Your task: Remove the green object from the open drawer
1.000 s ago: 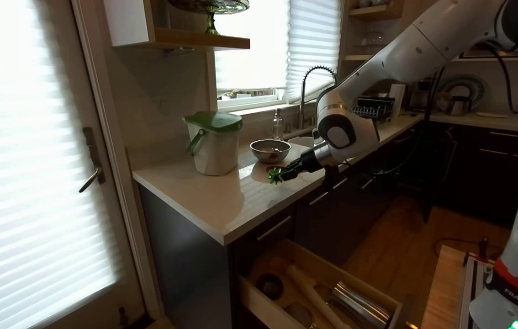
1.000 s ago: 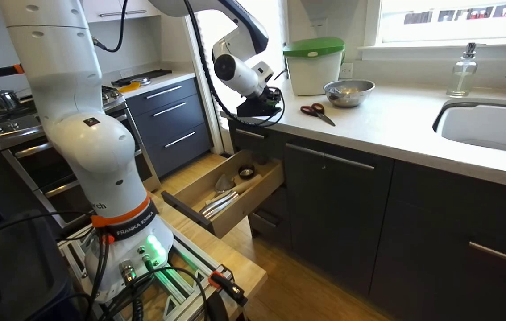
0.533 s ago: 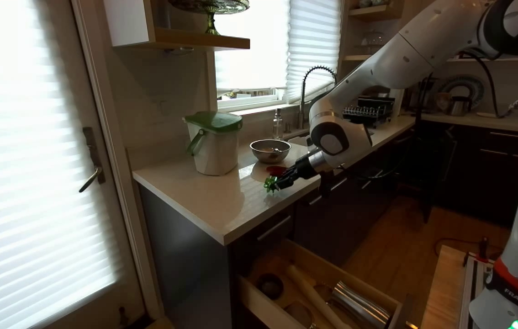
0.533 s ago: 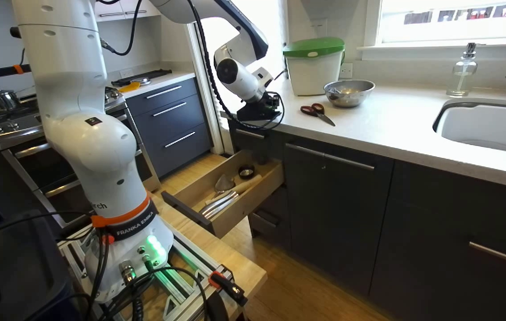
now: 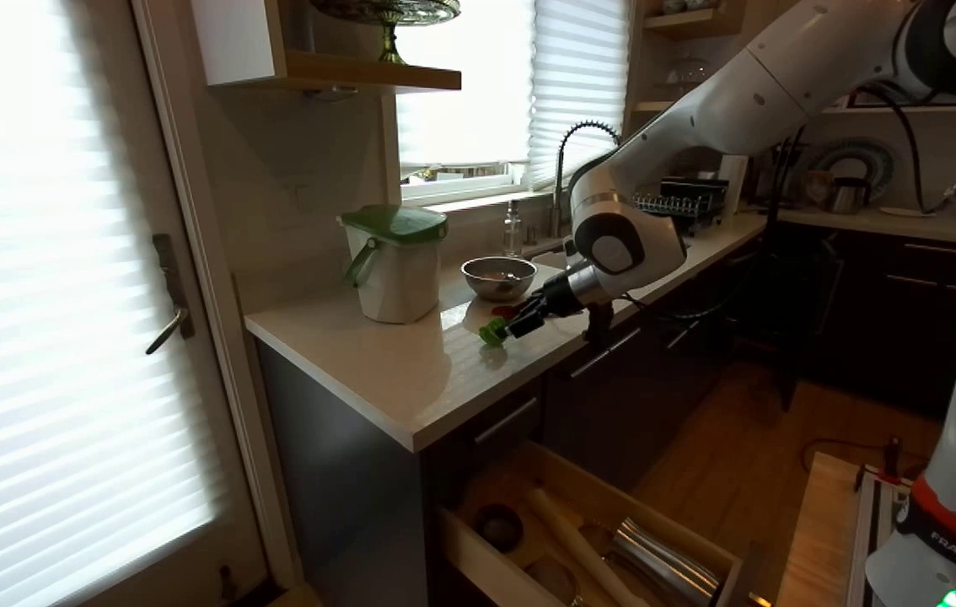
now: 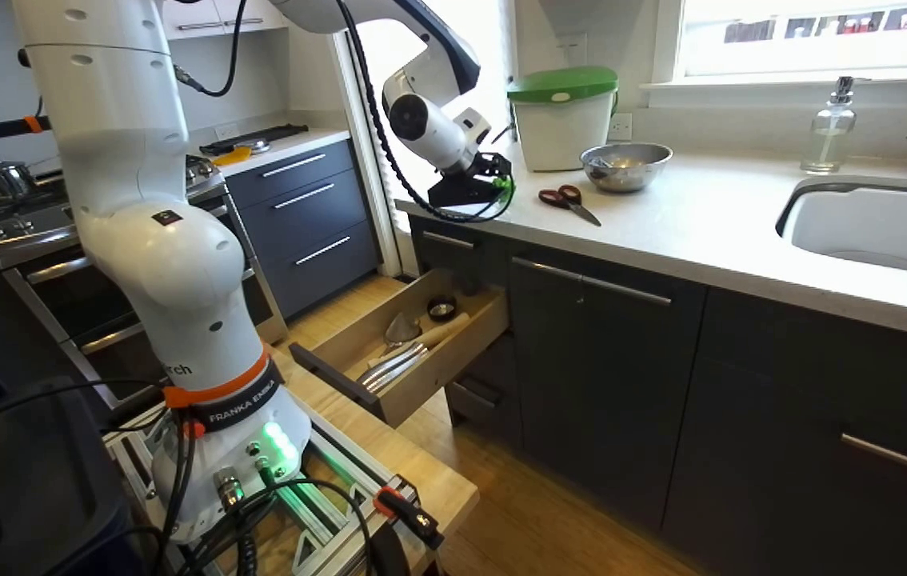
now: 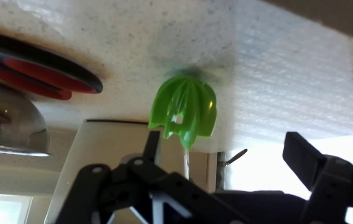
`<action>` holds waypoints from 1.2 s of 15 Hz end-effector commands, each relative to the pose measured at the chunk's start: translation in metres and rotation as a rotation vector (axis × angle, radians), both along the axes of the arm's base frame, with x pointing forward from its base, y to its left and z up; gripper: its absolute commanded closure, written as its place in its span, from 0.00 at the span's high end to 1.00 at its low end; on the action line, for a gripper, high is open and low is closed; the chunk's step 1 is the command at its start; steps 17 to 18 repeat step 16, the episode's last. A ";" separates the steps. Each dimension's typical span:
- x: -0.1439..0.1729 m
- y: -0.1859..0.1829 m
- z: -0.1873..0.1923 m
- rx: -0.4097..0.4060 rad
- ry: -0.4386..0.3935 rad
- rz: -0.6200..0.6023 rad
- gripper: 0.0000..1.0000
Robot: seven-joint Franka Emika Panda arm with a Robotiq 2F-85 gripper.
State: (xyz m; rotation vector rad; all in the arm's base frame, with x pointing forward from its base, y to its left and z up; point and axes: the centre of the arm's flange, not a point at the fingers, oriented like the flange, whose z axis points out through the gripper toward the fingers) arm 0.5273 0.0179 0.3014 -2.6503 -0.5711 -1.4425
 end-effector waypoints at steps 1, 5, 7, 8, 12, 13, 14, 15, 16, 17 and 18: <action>-0.022 -0.023 0.036 -0.027 -0.042 -0.019 1.00; -0.056 -0.044 0.067 -0.048 0.011 -0.005 1.00; -0.076 -0.048 0.079 -0.053 0.049 0.006 1.00; -0.086 -0.048 0.084 -0.049 0.078 0.026 1.00; -0.079 -0.033 0.053 -0.043 0.074 0.072 1.00; -0.086 -0.032 0.053 -0.028 0.082 0.096 1.00; -0.092 -0.032 0.053 -0.024 0.085 0.106 1.00; -0.096 -0.033 0.054 -0.021 0.084 0.112 1.00; -0.098 -0.033 0.054 -0.020 0.082 0.114 1.00; -0.098 -0.033 0.054 -0.020 0.082 0.114 1.00; -0.098 -0.033 0.054 -0.020 0.082 0.114 1.00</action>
